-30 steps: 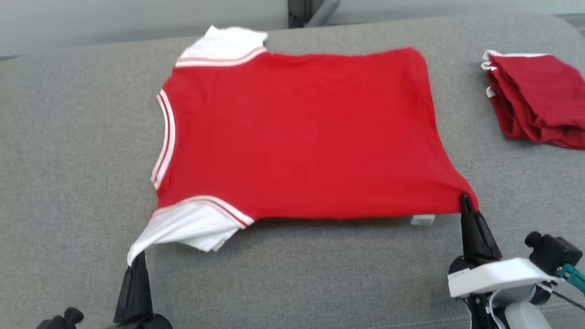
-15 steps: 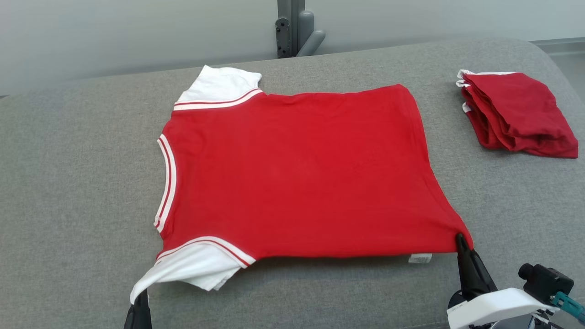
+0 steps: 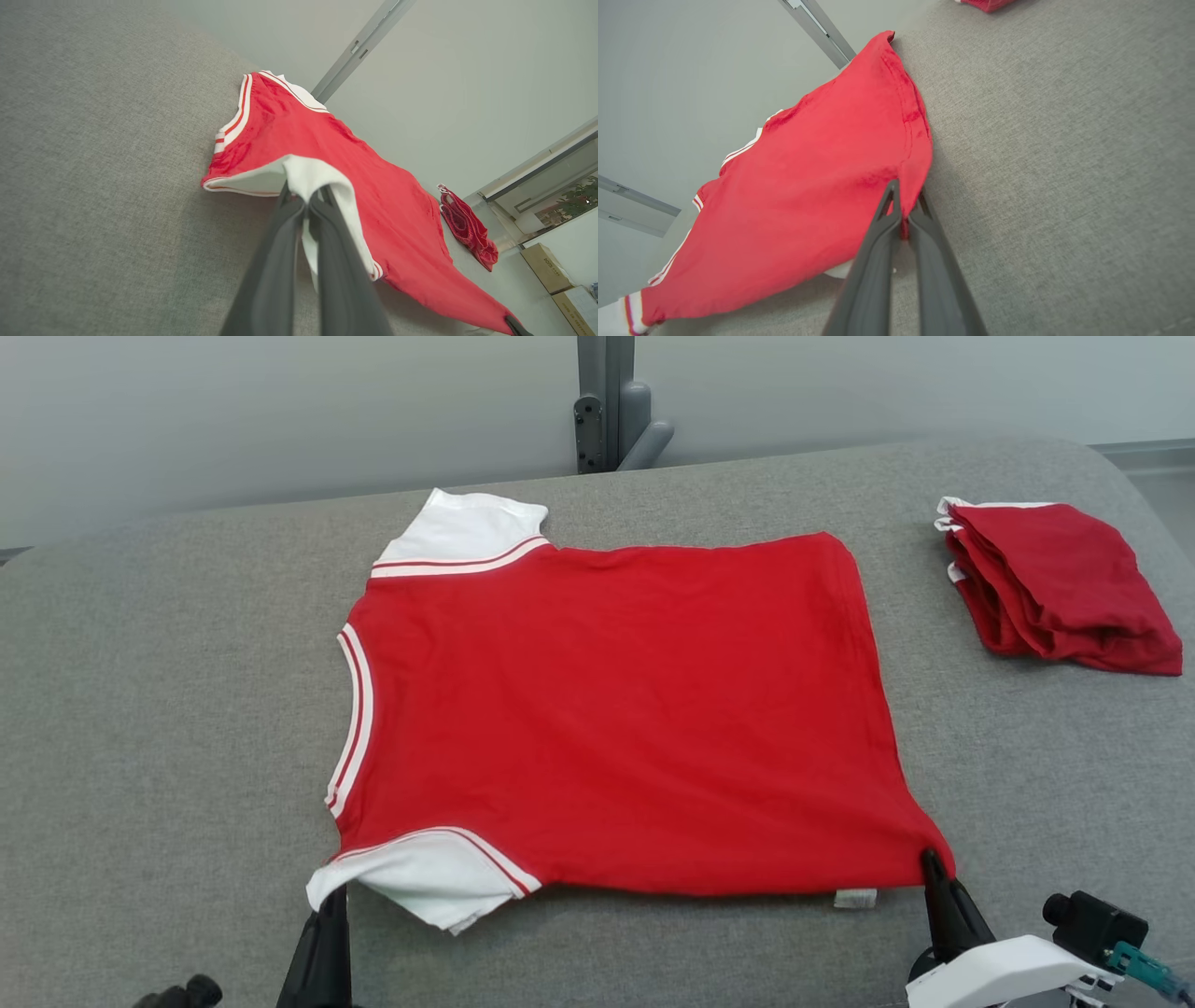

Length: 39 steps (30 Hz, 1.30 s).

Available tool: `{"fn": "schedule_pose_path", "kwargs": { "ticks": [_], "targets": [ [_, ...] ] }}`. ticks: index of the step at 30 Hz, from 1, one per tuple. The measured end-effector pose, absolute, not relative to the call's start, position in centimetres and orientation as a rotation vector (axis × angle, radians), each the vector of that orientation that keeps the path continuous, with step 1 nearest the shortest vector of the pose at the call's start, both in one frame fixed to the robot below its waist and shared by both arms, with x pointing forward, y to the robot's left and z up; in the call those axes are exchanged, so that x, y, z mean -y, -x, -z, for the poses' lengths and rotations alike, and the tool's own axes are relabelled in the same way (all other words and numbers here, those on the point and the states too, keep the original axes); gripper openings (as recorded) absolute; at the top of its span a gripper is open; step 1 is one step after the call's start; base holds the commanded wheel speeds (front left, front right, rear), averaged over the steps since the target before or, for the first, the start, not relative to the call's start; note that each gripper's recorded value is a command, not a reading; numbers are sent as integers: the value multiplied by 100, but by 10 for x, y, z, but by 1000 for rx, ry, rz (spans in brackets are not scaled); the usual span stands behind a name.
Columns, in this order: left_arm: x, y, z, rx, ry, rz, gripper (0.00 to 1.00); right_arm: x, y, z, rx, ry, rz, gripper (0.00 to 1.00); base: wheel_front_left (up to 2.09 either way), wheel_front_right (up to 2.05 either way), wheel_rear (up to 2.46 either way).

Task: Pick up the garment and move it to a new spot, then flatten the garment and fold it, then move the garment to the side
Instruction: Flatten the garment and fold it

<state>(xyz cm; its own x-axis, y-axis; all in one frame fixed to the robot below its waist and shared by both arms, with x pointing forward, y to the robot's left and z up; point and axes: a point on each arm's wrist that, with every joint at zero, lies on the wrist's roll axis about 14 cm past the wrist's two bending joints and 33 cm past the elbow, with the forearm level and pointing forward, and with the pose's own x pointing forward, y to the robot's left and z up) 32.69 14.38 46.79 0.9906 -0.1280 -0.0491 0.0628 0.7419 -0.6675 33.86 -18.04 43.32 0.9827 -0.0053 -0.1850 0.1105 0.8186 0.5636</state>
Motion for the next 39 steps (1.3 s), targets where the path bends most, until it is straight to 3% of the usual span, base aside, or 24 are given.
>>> {"fn": "schedule_pose_path", "kwargs": {
  "ticks": [19,31,32,34,35,36,37,39],
  "targets": [
    [-119,-438,-473,-83,702,134,0,180,-411,-441,-147,-665,72,0,0,0,0],
    [-118,-467,-443,-158,653,97,0,176,-447,-417,-221,-627,85,0,0,0,0],
    [-117,-469,-444,-156,651,101,0,176,-448,-416,-225,-626,86,11,0,0,0],
    [-115,-472,-446,-154,645,107,0,176,-450,-416,-226,-626,88,43,0,0,0],
    [-113,-474,-446,-156,635,113,0,176,-452,-417,-223,-627,88,80,0,0,0],
    [-112,-475,-445,-162,630,115,9,176,-453,-418,-221,-628,87,100,0,0,0],
    [-110,-476,-443,-171,626,121,11,176,-455,-419,-219,-626,85,100,0,0,0],
    [-103,-478,-442,-186,614,140,26,175,-458,-421,-216,-623,80,100,0,0,0]
  ]
}}
